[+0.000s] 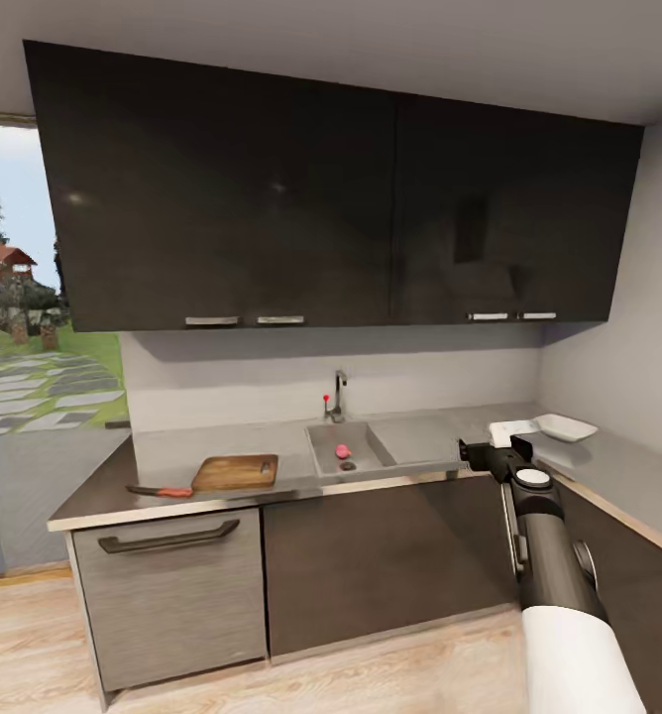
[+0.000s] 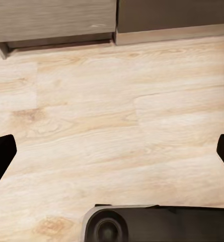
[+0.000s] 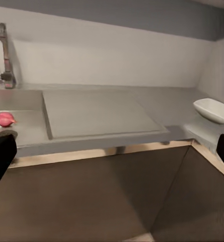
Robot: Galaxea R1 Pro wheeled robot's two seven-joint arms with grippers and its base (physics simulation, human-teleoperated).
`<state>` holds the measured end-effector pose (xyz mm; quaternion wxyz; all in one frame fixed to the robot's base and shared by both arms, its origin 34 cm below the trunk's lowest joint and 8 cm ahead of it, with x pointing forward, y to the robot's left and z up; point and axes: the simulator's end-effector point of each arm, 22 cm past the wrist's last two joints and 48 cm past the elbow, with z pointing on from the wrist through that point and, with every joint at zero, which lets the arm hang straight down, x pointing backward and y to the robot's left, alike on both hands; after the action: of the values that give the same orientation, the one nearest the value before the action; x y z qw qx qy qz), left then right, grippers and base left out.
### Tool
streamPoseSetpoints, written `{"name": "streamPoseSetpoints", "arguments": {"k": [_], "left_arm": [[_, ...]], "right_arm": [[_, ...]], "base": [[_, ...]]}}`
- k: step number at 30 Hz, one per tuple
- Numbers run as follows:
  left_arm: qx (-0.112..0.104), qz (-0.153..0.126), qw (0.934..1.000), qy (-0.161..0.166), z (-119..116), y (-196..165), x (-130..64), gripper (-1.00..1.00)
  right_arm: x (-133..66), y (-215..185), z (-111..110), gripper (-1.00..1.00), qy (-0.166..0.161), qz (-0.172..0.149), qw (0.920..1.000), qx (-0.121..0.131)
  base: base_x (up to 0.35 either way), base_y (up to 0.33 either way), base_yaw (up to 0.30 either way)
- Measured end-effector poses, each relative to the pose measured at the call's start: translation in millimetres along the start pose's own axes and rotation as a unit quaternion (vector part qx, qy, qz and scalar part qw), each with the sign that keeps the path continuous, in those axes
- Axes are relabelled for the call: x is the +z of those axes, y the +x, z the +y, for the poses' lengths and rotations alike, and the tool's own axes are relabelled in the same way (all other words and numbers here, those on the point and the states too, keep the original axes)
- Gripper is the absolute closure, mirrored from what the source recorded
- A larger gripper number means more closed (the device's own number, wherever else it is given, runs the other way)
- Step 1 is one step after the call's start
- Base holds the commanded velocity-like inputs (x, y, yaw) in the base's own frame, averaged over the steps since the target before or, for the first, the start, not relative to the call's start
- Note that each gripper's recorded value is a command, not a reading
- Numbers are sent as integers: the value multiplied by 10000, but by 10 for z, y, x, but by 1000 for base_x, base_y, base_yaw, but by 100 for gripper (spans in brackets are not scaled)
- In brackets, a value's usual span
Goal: In the kitchen, take the Vidalia onion out of the sink, dice it on the chopping board with the paring knife, put the diced onion into the bowl on the countertop, then place both the paring knife and the chopping board into the sink.
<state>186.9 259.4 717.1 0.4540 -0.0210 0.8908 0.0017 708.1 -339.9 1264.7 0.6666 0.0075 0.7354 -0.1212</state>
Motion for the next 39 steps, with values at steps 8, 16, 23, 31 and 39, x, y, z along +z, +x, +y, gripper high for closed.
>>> {"name": "streamPoseSetpoints", "arguments": {"k": [8, 16, 23, 31, 39], "left_arm": [[1, 51, 10000, -2, 1, 24, -19, -100], [2, 95, 10000, -4, 3, 43, -36, -100], [2, 94, 10000, -5, 3, 41, -36, -100], [2, 97, 10000, -2, 2, 43, -38, -100], [2, 98, 10000, 3, 0, 44, -38, -100]], "right_arm": [[31, 58, 14, -100, -7, 50, 10000, -10], [57, 105, 30, -100, -17, 88, 10000, -19], [59, 102, -26, -100, 30, 79, 10000, -52], [16, 229, -1343, -100, 827, 675, 9942, -156], [52, -295, -2439, -100, 776, 838, 9885, 988]], "base": [[214, -240, -178], [224, -216, -146], [229, -153, -14], [225, -136, -1], [213, -133, 0]]}}
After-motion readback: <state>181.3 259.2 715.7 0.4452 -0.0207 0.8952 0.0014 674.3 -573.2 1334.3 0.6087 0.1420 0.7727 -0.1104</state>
